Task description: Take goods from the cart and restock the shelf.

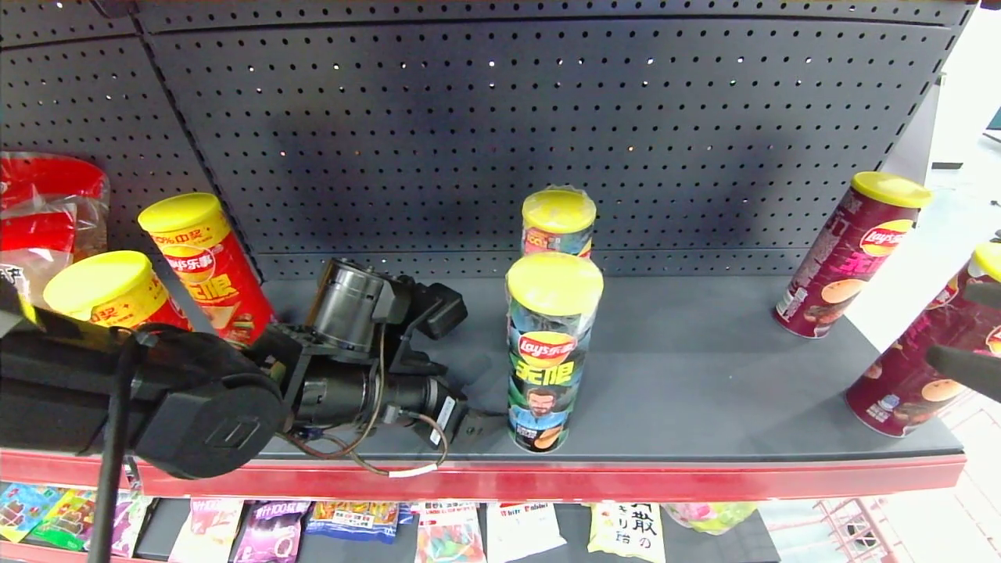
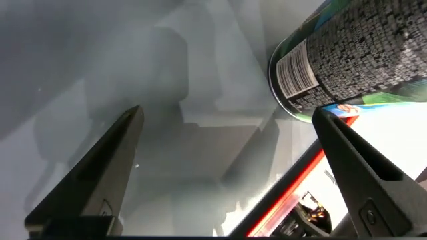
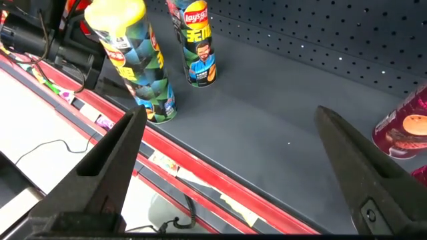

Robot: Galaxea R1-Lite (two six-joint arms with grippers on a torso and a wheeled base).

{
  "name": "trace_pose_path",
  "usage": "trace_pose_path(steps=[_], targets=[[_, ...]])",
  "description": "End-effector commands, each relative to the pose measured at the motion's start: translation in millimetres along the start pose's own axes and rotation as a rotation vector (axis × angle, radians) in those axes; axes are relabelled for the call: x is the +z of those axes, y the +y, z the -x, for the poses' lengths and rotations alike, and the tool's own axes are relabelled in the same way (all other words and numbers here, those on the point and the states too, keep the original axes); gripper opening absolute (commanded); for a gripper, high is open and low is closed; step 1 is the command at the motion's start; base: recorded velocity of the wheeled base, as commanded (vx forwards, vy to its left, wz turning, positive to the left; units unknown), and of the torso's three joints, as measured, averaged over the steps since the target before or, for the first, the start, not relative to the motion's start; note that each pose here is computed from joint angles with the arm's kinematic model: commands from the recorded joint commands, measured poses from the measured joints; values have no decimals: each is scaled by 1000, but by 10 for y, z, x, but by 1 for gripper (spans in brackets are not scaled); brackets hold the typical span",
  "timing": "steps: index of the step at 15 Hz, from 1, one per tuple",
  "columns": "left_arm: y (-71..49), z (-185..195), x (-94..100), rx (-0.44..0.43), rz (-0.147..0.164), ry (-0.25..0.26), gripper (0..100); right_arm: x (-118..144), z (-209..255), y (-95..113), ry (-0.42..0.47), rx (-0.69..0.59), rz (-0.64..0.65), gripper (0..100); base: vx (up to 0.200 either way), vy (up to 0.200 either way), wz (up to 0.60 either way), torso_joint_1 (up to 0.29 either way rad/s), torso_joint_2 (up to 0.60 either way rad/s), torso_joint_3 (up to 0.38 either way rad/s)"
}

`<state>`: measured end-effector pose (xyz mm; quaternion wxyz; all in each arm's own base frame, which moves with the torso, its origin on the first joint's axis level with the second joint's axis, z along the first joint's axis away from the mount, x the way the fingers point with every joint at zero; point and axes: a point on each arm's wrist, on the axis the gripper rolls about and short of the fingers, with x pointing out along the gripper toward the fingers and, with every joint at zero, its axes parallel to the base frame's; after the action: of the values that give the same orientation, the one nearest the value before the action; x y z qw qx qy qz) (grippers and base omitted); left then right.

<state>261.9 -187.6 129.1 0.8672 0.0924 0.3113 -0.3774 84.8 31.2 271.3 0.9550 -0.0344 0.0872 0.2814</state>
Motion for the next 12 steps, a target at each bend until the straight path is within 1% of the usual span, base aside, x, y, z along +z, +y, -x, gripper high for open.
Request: trace_pose_path(steps=[1,5,10,12], targets=[[-10,-13,9,-3,-3,-1,100,0,-5,-1,1,1,0,100,0,0,0,0,0,0],[-49,-20,6,-11,-10,1,100,0,-5,-1,1,1,0,100,0,0,0,0,0,0],[-50,-16,0,-11,-10,3,100,0,-5,-1,1,1,0,100,0,0,0,0,0,0],[-96,132,-134,9,-5,26,100,-8,28,10,-6,1,4,100,0,0,0,0,0,0]])
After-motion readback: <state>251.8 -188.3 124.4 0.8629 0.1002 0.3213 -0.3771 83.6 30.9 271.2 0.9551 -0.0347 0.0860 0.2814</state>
